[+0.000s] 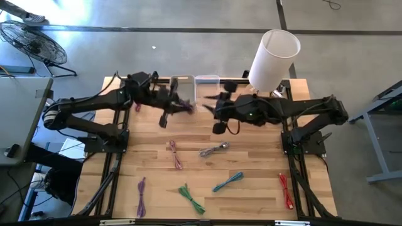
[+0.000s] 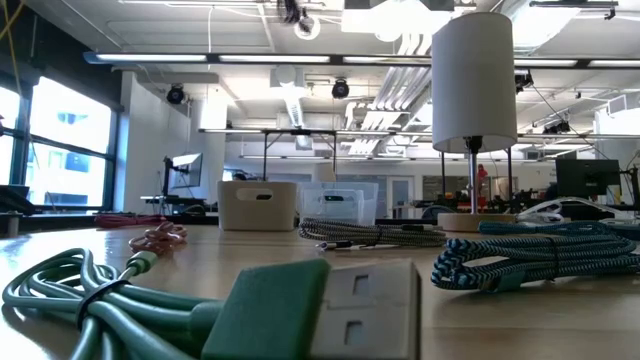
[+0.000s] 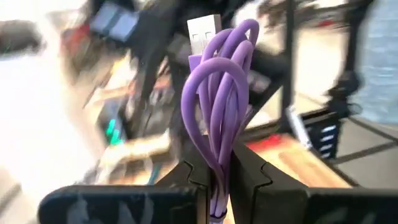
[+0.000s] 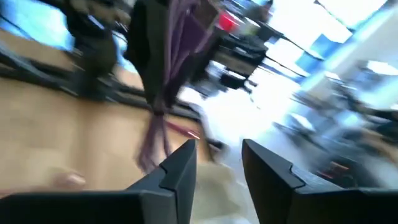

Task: Pick & Place USB Port
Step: Put the top right violet USB cable into the gray bin

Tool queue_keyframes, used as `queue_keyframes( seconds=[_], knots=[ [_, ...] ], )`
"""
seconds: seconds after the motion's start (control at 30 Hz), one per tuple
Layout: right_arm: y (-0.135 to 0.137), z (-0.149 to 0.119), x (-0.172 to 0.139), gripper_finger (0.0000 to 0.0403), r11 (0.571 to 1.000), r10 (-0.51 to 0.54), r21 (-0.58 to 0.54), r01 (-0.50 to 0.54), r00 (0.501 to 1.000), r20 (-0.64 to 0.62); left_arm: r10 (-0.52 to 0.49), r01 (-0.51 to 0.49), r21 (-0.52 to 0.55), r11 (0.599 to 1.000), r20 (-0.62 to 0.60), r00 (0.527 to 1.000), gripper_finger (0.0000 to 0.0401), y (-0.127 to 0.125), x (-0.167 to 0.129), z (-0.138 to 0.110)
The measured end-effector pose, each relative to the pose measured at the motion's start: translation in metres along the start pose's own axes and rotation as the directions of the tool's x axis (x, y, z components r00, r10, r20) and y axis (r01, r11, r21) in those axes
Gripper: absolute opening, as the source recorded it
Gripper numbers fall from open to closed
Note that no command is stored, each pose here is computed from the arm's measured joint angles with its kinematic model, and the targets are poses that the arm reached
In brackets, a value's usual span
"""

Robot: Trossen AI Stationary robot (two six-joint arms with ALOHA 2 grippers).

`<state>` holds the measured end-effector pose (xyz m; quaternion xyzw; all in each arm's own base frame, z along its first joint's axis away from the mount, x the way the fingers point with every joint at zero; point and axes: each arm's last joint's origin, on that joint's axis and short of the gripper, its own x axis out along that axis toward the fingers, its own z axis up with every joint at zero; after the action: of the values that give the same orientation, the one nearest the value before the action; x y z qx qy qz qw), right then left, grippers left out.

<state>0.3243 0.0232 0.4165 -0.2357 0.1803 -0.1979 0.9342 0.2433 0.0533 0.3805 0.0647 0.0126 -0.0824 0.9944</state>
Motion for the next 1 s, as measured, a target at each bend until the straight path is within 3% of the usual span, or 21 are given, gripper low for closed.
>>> queue_keyframes(
  seconds=[0.1,0.2,0.4,0.53,0.63,0.77,1.0],
  knots=[
    [-0.003,0.0,-0.011,0.0123,0.989,-0.135,-0.06,0.132,0.989,-0.058,0.122,-0.132,-0.108,0.985,-0.097,0.988,0.0022,0.013,-0.011,-0.008],
    [-0.004,0.001,-0.019,0.0123,0.973,-0.221,-0.095,0.213,0.971,-0.092,0.262,-0.297,-0.15,0.943,-0.216,0.941,0.0022,0.026,-0.023,-0.018],
    [-0.002,-0.002,-0.02,0.0123,0.966,-0.247,-0.116,0.233,0.961,-0.126,0.457,-0.555,-0.109,0.825,-0.451,0.767,0.0022,0.047,-0.047,-0.04],
    [-0.001,-0.007,-0.02,0.0123,0.972,-0.231,-0.079,0.221,0.96,-0.159,0.516,-0.636,-0.053,0.77,-0.534,0.67,0.0021,0.056,-0.059,-0.049],
    [0.001,-0.011,-0.02,0.0123,0.975,-0.218,-0.076,0.207,0.959,-0.181,0.528,-0.661,-0.072,0.747,-0.541,0.655,0.0021,0.061,-0.063,-0.051],
    [0.001,-0.012,-0.02,0.0124,0.977,-0.21,-0.079,0.198,0.959,-0.191,0.529,-0.709,-0.165,0.686,-0.556,0.641,0.0021,0.07,-0.067,-0.056],
    [0.003,-0.012,-0.02,0.0124,0.987,-0.163,-0.022,0.162,0.97,-0.179,0.445,-0.729,-0.331,0.599,-0.62,0.647,0.0021,0.083,-0.052,-0.078]
  ],
)
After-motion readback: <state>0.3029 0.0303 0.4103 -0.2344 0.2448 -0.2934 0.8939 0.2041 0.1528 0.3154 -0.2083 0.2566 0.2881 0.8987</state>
